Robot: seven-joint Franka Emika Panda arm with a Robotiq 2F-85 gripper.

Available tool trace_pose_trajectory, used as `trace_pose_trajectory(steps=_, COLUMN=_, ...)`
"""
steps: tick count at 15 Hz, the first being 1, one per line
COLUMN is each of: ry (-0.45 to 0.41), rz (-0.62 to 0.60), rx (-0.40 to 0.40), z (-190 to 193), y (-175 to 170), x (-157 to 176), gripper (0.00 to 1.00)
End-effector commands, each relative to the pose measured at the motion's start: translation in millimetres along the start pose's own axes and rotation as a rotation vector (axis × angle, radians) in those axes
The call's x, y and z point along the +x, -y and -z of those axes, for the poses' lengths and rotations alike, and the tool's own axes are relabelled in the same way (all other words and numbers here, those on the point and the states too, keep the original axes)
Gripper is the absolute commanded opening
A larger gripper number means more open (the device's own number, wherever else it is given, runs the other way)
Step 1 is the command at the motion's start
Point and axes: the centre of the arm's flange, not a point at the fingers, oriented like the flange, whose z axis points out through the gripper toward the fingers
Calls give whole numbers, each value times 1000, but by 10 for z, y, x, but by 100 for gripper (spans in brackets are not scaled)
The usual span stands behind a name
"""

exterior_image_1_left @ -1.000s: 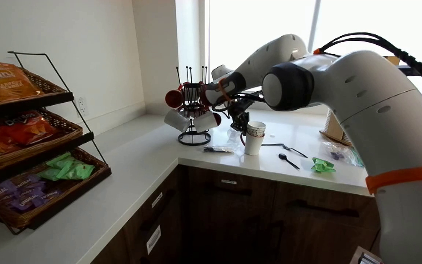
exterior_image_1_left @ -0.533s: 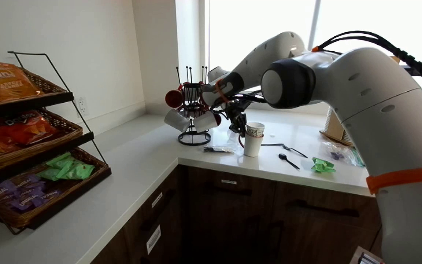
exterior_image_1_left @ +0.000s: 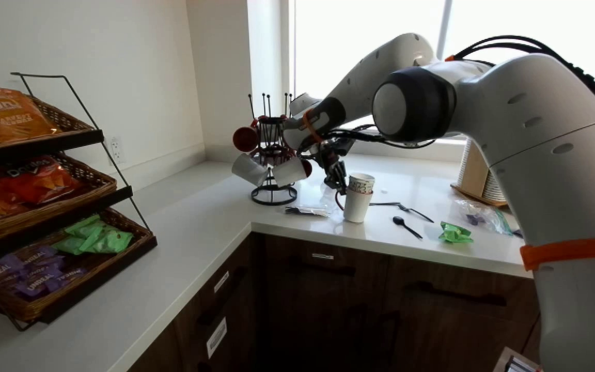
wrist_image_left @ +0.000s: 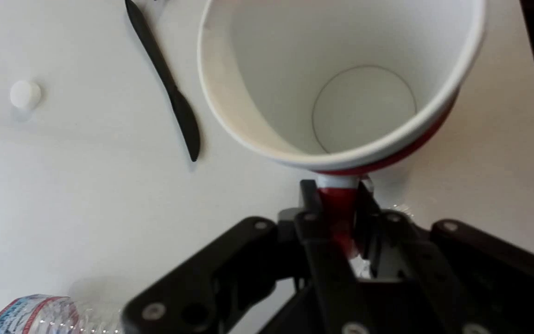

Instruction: Slightly pull the cup to the left

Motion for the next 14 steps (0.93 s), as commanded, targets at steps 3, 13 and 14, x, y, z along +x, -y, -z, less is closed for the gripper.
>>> trace_pose_trajectory(steps=3, ry=31, rz=89, rx=-79, z=-39, y=281, x=-172, gripper=5)
trace_pose_trajectory(steps=13, ry=26, rz=135, rx=-215, z=-90, y=417, x=-173, gripper=5)
trace_pose_trajectory(steps=14, ry=28, rz=143, rx=-208, z=-73, y=435, x=-189, gripper=37)
